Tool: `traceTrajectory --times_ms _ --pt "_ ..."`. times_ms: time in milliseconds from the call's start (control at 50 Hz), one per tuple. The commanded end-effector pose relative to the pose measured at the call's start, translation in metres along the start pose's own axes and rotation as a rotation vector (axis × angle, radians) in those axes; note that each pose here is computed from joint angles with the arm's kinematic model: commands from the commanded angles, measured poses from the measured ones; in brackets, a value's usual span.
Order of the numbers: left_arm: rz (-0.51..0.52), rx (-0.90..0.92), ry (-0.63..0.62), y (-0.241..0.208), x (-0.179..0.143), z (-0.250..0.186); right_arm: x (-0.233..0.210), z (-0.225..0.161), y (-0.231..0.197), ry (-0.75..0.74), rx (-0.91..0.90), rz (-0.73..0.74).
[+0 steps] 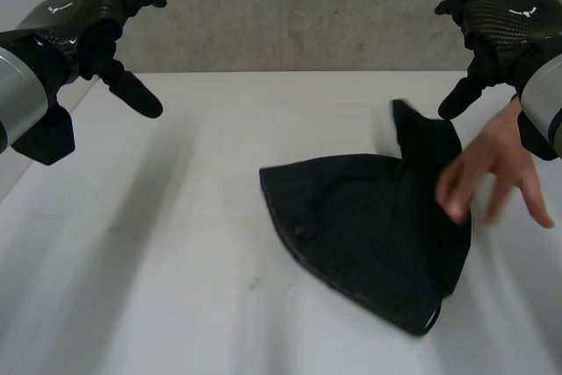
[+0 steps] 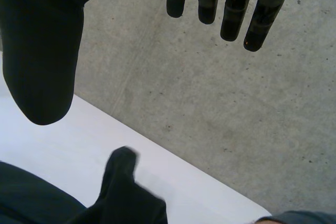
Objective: Fold the shorts.
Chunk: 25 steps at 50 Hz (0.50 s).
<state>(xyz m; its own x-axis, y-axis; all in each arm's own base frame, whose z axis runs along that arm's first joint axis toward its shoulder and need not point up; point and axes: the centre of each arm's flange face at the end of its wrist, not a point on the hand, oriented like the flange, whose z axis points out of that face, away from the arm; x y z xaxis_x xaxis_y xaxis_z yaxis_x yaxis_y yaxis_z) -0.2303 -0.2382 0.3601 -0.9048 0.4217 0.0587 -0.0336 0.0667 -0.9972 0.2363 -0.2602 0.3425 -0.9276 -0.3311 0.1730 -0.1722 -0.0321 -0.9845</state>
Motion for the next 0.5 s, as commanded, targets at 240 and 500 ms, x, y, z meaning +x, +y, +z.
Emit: traceTrajectory --times_ms 240,500 --pt "0.000 -0.003 0.006 0.0025 0.0015 0.0016 -0.0017 0.0001 0.0020 -0.016 -0.004 -0.002" --pt "0.004 0.020 0.010 0.0045 0.0022 0.0029 -0.0019 0.0001 0.0020 -0.017 -0.004 -0.002"
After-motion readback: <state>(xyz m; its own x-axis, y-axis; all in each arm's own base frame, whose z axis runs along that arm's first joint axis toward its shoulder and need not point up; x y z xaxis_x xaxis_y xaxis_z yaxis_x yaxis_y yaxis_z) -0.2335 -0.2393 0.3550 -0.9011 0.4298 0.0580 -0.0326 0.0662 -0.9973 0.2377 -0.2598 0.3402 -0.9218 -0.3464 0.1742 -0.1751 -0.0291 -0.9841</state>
